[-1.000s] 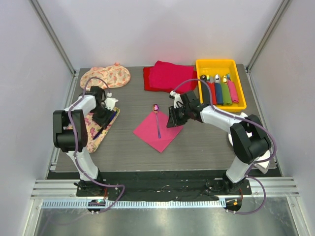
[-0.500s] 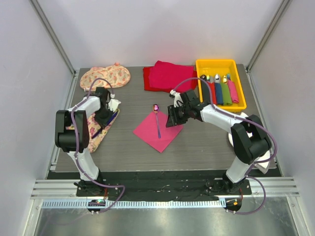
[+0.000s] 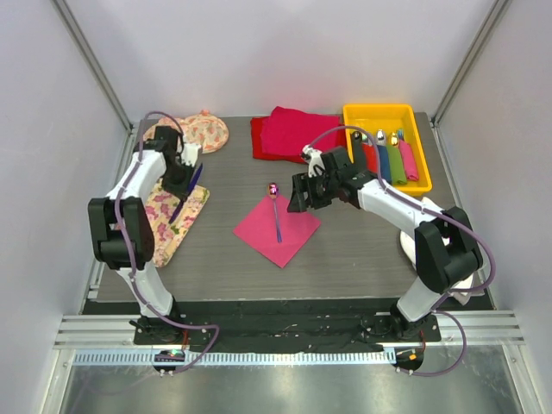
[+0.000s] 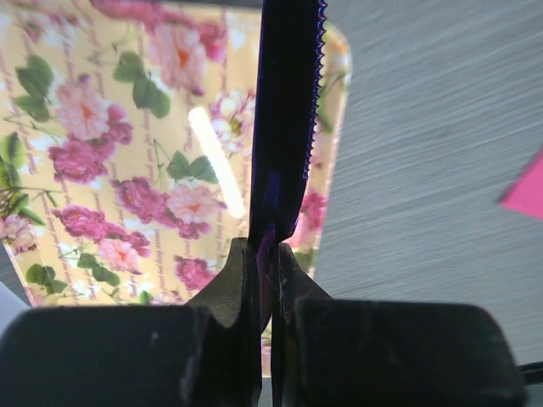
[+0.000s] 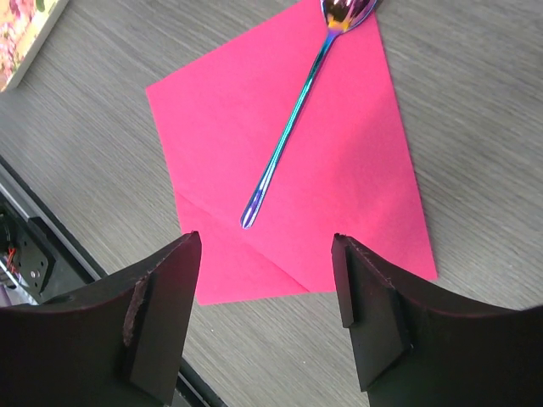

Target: Place the utensils on the paper napkin and roll it up

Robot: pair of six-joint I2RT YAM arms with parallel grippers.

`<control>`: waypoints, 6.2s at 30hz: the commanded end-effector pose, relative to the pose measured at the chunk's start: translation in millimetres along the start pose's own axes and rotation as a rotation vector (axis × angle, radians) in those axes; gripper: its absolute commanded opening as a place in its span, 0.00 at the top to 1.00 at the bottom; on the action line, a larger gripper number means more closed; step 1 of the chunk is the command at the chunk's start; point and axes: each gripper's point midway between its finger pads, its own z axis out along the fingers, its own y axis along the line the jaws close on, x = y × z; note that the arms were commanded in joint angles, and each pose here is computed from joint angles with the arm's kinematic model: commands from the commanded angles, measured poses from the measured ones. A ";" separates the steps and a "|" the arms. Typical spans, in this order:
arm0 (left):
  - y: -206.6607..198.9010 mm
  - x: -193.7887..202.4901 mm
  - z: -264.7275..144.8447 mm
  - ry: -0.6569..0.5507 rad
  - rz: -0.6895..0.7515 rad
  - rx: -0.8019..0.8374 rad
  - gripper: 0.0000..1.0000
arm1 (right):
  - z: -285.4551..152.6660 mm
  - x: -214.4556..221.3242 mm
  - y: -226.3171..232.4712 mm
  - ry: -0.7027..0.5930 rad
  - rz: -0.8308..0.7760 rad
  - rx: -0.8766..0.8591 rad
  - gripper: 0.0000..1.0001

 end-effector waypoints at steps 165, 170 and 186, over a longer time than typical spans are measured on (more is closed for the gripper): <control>-364.4 79.1 -12.4 -0.868 1.383 0.348 1.00 | 18.0 43.1 -25.0 0.071 0.194 -0.011 0.99; -357.3 50.8 -19.7 -0.810 1.246 0.352 1.00 | 7.0 33.0 -22.9 0.045 0.175 -0.011 0.99; -323.1 -11.3 8.4 -0.720 1.057 0.342 0.96 | 2.0 38.2 -9.8 0.063 0.216 -0.069 0.99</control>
